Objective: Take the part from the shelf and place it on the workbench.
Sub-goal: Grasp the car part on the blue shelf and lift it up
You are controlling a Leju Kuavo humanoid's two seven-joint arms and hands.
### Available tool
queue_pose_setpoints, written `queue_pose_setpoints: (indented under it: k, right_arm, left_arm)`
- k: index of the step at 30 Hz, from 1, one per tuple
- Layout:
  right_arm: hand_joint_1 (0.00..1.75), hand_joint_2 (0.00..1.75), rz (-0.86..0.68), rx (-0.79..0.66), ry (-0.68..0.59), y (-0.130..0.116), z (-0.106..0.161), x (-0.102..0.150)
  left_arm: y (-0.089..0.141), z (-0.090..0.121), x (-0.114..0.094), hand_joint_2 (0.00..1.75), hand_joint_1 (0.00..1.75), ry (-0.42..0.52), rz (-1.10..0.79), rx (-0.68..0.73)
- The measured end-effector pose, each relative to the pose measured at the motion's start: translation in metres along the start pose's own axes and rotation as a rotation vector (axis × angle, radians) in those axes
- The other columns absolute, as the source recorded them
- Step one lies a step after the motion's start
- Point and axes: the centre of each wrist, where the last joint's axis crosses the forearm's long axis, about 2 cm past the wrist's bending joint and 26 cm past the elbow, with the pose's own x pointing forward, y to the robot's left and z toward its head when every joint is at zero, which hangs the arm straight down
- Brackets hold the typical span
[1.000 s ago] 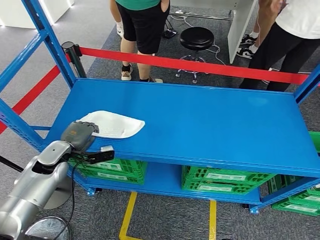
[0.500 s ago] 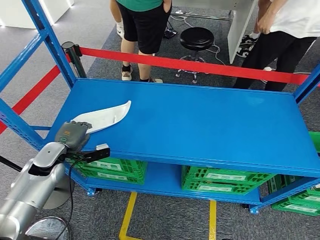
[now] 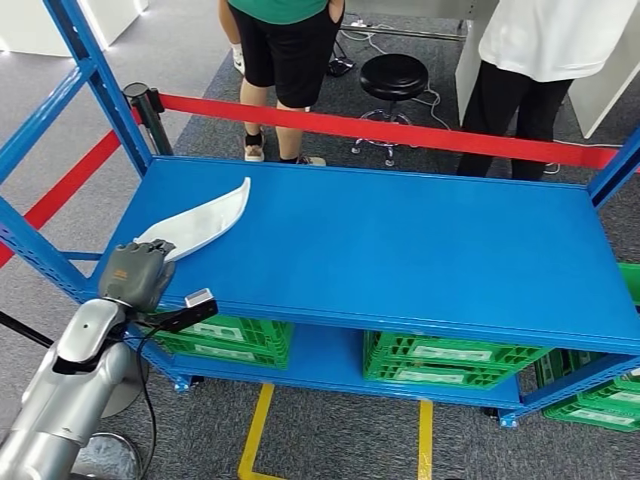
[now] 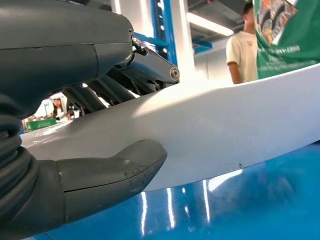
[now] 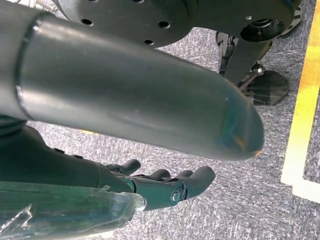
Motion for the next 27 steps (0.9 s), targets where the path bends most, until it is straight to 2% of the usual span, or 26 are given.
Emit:
queue_pose_setpoints:
  k: [7, 18, 24, 27]
  right_arm:
    - [0.0, 0.0, 0.003, 0.0, -0.002, 0.0, 0.0, 0.0]
    - [0.0, 0.0, 0.002, 0.0, -0.005, 0.0, 0.0, 0.0]
    - [0.0, 0.0, -0.008, -0.009, -0.001, 0.0, 0.0, -0.001]
    - [0.0, 0.0, -0.025, -0.019, 0.004, -0.001, 0.0, -0.001]
  left_arm:
    - [0.008, 0.003, 0.002, 1.75, 1.75, -0.019, 0.019, 0.151]
    - [0.02, 0.006, 0.012, 1.75, 1.75, -0.057, 0.078, 0.252]
    - [0.026, 0.012, 0.018, 1.75, 1.75, -0.042, 0.185, 0.349]
    - [0.03, 0.023, 0.023, 1.75, 1.75, -0.024, 0.348, 0.503]
